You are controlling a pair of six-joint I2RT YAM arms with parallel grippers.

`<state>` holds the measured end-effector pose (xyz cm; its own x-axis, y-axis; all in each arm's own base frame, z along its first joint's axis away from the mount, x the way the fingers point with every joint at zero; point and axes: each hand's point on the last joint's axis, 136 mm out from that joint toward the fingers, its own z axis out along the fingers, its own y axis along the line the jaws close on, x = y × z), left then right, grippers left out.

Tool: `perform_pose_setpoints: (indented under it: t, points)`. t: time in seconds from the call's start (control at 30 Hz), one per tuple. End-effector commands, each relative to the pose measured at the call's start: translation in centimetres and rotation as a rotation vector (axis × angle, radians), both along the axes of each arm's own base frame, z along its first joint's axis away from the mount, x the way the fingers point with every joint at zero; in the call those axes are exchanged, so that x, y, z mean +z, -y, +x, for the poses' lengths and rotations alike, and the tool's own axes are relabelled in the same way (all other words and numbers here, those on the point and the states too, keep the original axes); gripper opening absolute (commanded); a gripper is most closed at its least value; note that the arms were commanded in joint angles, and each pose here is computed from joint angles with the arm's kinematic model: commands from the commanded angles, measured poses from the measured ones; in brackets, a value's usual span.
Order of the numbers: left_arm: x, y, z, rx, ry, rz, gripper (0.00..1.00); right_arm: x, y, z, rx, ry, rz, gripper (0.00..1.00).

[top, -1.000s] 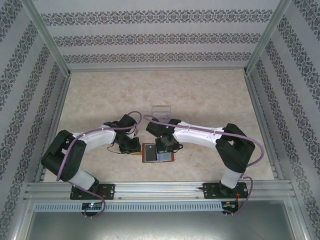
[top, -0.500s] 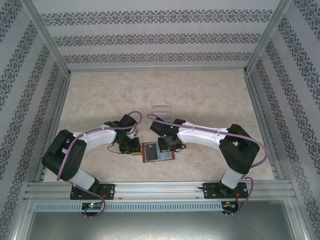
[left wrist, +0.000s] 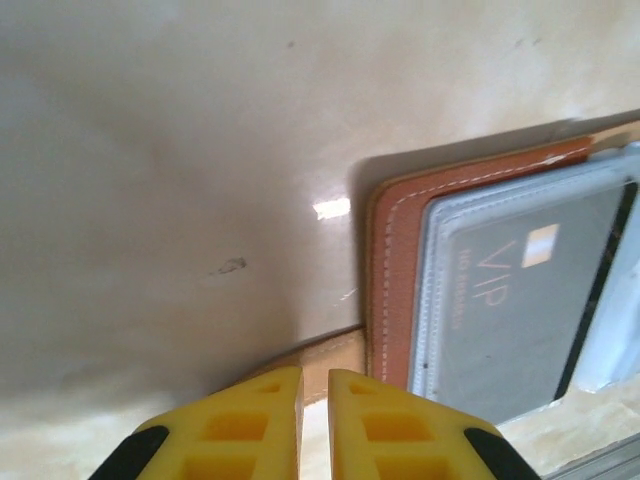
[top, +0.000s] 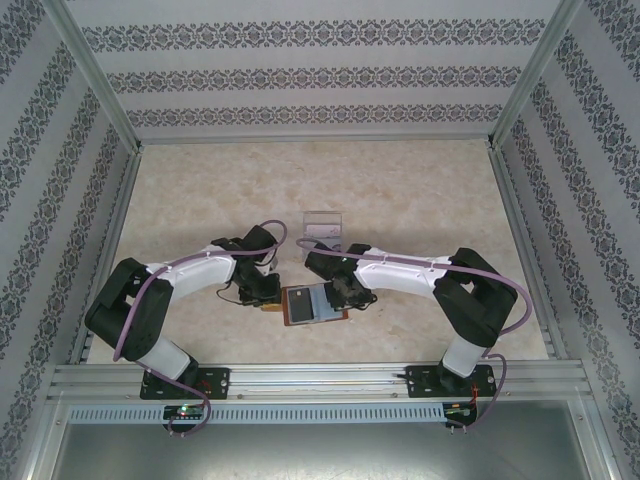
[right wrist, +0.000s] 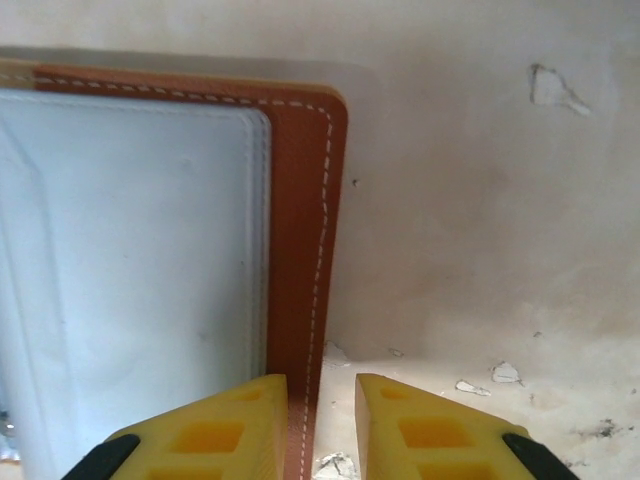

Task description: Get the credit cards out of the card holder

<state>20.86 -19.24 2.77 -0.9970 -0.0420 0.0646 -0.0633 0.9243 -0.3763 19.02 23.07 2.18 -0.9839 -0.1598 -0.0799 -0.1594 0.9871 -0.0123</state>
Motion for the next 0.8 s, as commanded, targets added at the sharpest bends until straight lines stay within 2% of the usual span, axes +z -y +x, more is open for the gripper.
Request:
perform_pose_setpoints:
  t: [0.0, 0.17, 0.4, 0.67, 0.77]
  points:
    - [1.5, 0.6, 0.1, -0.013, 0.021, 0.007, 0.15, 0.7, 0.8, 0.0, -0.015, 0.015, 0.001, 0.24]
    - [2.1, 3.0, 0.8, -0.041, 0.035, -0.048, 0.14, 2.4, 0.2, -0.1, -0.031, 0.033, 0.070, 0.24]
    - [1.1, 4.7, 0.9, -0.049, 0.015, -0.090, 0.05, 4.3, -1.2, 0.3, -0.032, 0.045, 0.177, 0.22]
    - [-0.3, 4.4, 0.5, -0.055, 0.006, -0.082, 0.03, 5.2, -6.0, 1.1, -0.033, -0.017, 0.465, 0.19]
    - [-0.9, 4.2, 0.5, -0.052, 0.006, -0.070, 0.03, 4.7, -7.3, 1.0, -0.038, -0.057, 0.530, 0.17]
